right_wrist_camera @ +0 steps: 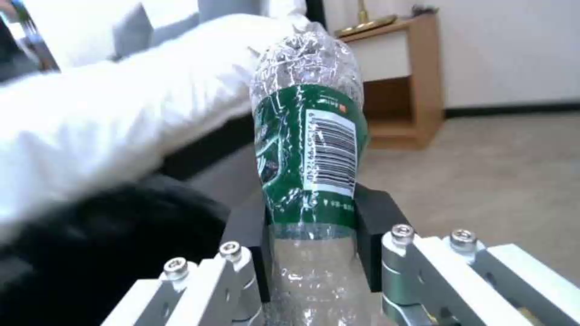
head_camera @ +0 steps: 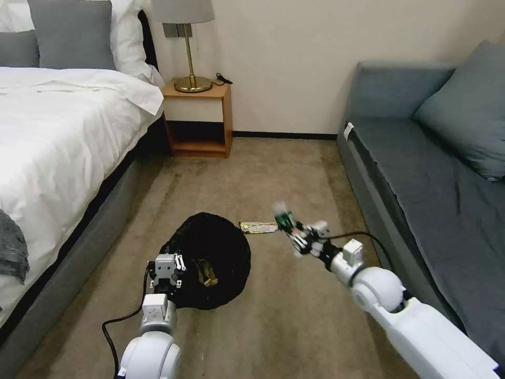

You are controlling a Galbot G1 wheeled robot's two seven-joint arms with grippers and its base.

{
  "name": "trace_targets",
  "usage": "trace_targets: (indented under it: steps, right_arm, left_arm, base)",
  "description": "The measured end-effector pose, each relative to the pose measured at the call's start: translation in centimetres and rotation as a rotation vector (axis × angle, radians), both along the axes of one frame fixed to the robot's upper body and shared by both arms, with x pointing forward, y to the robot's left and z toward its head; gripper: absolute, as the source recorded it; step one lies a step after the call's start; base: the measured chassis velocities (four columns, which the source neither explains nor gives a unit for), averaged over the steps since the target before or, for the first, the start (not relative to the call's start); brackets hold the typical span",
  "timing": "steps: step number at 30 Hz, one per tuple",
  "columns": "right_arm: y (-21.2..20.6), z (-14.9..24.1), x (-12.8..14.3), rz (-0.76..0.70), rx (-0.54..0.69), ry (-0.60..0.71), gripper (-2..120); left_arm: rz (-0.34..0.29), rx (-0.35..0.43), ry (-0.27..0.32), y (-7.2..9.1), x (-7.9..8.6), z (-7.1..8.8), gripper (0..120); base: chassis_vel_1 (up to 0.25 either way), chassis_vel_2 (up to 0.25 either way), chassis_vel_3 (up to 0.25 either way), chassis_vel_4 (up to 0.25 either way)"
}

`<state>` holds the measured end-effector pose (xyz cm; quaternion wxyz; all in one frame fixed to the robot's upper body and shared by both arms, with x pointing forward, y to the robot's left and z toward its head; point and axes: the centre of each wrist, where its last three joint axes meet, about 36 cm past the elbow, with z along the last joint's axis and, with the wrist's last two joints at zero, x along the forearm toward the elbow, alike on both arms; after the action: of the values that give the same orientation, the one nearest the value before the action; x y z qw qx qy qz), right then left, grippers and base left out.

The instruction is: Pick up the trash bin, then pick up the garbage on the floor and place it into the trash bin.

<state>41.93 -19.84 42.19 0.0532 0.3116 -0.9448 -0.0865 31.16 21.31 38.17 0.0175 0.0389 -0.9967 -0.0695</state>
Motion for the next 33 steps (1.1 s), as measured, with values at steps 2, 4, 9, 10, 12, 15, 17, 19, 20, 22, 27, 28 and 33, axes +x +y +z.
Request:
trace_targets:
  steps: [2, 4, 9, 10, 12, 15, 17, 19, 20, 22, 27, 28, 33]
  right_arm:
    - [1.3, 0.1, -0.4, 0.006, 0.041, 0.030, 29]
    - [3.2, 0.1, -1.1, 0.023, 0.092, 0.082, 29]
    - [5.9, -0.9, -1.7, 0.064, 0.123, 0.126, 29]
    - [6.4, -1.2, -1.6, 0.071, 0.120, 0.130, 29]
    - [6.8, -1.6, -1.5, 0.075, 0.113, 0.132, 29]
    - [7.7, -2.3, -1.5, 0.088, 0.106, 0.136, 29]
    - [8.0, -2.6, -1.7, 0.094, 0.099, 0.137, 29]
    - [8.4, -3.1, -2.0, 0.100, 0.079, 0.132, 29]
    - [8.6, -3.4, -2.2, 0.103, 0.061, 0.126, 29]
    - [8.8, -3.7, -2.5, 0.108, 0.044, 0.126, 29]
    - [9.8, -4.1, -3.2, 0.127, 0.041, 0.143, 45]
    - [9.9, -4.1, -3.1, 0.125, 0.039, 0.142, 48]
    - [9.5, -4.0, -2.7, 0.103, 0.020, 0.130, 67]
  left_arm:
    - [0.000, -0.003, -0.002, -0.2, 0.0, 0.0, 4]
    - [-0.003, -0.008, -0.004, -0.4, 0.1, 0.1, 4]
    - [-0.011, -0.023, -0.007, -0.8, 0.1, 0.3, 4]
    - [-0.013, -0.026, -0.006, -0.9, 0.2, 0.3, 4]
    - [-0.014, -0.028, -0.006, -1.0, 0.2, 0.4, 4]
    - [-0.014, -0.037, -0.009, -1.3, 0.3, 0.6, 4]
    - [-0.014, -0.041, -0.010, -1.4, 0.4, 0.6, 4]
    - [-0.017, -0.049, -0.010, -1.6, 0.4, 0.6, 4]
    - [-0.020, -0.056, -0.010, -1.7, 0.4, 0.7, 4]
    - [-0.024, -0.066, -0.009, -1.9, 0.4, 0.7, 4]
    - [-0.036, -0.093, -0.005, -2.4, 0.6, 0.7, 4]
    - [-0.036, -0.095, -0.004, -2.4, 0.6, 0.6, 4]
    - [-0.032, -0.094, 0.001, -2.4, 0.8, 0.4, 4]
  base:
    - [0.000, 0.000, 0.000, 0.000]
    - [0.000, 0.000, 0.000, 0.000]
    - [0.000, 0.000, 0.000, 0.000]
    - [0.000, 0.000, 0.000, 0.000]
    - [0.000, 0.000, 0.000, 0.000]
    - [0.000, 0.000, 0.000, 0.000]
    - [0.000, 0.000, 0.000, 0.000]
    - [0.000, 0.000, 0.000, 0.000]
    - [0.000, 0.000, 0.000, 0.000]
    - [0.000, 0.000, 0.000, 0.000]
    - [0.000, 0.000, 0.000, 0.000]
    - [0.000, 0.000, 0.000, 0.000]
    - [0.000, 0.000, 0.000, 0.000]
